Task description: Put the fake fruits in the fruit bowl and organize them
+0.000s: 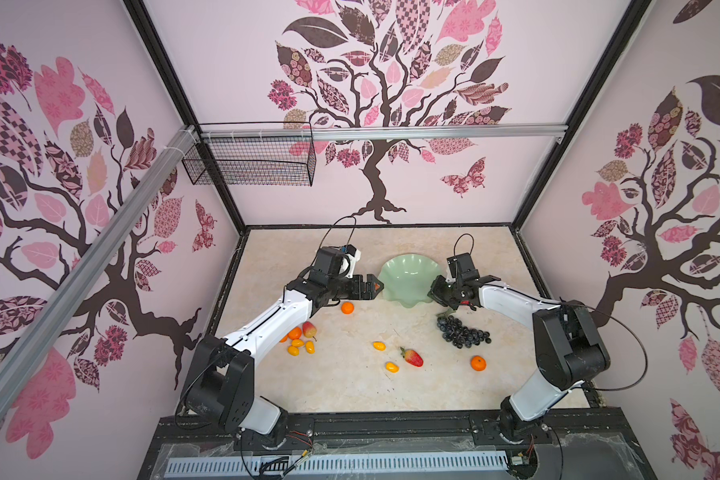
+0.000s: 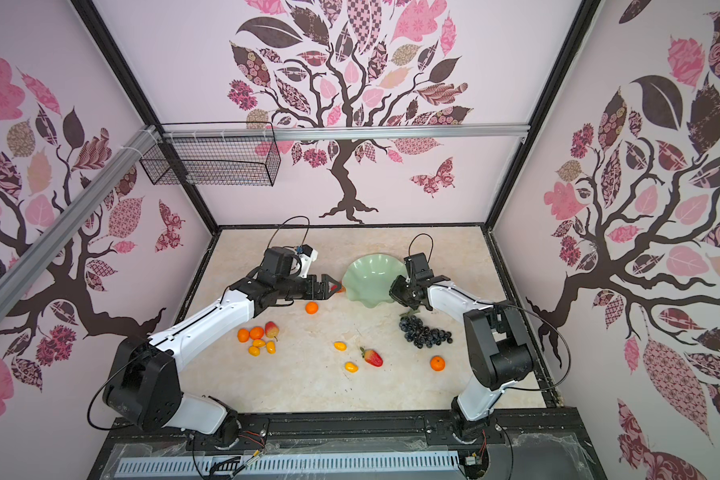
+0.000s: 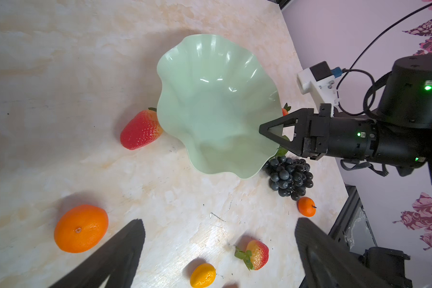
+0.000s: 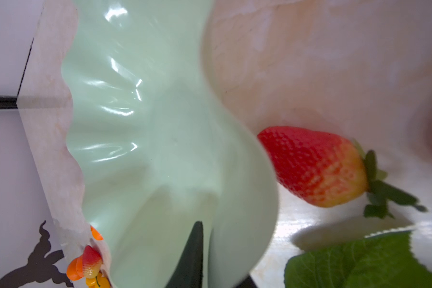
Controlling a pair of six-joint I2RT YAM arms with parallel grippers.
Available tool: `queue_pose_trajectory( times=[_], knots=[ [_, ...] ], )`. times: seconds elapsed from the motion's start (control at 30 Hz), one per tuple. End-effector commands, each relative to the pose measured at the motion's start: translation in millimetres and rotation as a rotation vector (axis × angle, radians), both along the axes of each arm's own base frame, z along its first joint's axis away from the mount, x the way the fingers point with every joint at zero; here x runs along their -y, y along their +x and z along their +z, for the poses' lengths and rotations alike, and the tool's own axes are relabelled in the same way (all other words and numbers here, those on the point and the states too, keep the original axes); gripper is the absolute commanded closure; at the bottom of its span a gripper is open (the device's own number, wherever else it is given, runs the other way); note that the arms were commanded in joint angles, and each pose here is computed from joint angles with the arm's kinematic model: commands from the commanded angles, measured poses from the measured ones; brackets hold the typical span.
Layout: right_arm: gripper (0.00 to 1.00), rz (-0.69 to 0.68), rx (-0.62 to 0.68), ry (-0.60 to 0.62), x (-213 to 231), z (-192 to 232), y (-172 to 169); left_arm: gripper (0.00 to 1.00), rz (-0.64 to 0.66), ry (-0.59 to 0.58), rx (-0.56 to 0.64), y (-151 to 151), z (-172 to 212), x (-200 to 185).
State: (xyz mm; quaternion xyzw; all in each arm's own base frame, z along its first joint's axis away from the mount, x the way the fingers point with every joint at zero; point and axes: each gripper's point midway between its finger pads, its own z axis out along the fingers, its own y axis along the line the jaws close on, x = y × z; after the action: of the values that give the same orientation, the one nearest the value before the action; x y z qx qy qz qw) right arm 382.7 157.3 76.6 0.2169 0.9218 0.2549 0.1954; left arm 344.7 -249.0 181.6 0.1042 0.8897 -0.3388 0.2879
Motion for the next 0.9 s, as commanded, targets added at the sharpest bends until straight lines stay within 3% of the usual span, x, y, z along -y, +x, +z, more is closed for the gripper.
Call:
queue_pose_trajectory(
  times=[0.0,0.23,0.43,0.7,0.87],
  knots=[
    [0.78,0.027,0.055,-0.015,3.6,23.8,-3.4,0.02,-0.001,-0.002,0.059,5.7,19.2,1.7],
    [0.70,0.061,0.109,-0.061,9.2,45.2,-7.3,0.02,-0.021,0.014,0.084,-0.3,23.3,5.4],
    [0.68,0.100,0.150,-0.200,31.7,58.1,-26.0,0.02,-0.048,0.068,0.135,-12.7,27.7,13.1],
    [0.66,0.105,0.118,-0.423,73.2,54.8,-58.5,0.02,-0.189,0.064,0.176,-44.2,33.2,53.8],
    [0.66,0.131,0.093,-0.479,82.0,49.0,-67.7,0.02,-0.230,0.086,0.216,-45.0,42.1,82.8]
  ],
)
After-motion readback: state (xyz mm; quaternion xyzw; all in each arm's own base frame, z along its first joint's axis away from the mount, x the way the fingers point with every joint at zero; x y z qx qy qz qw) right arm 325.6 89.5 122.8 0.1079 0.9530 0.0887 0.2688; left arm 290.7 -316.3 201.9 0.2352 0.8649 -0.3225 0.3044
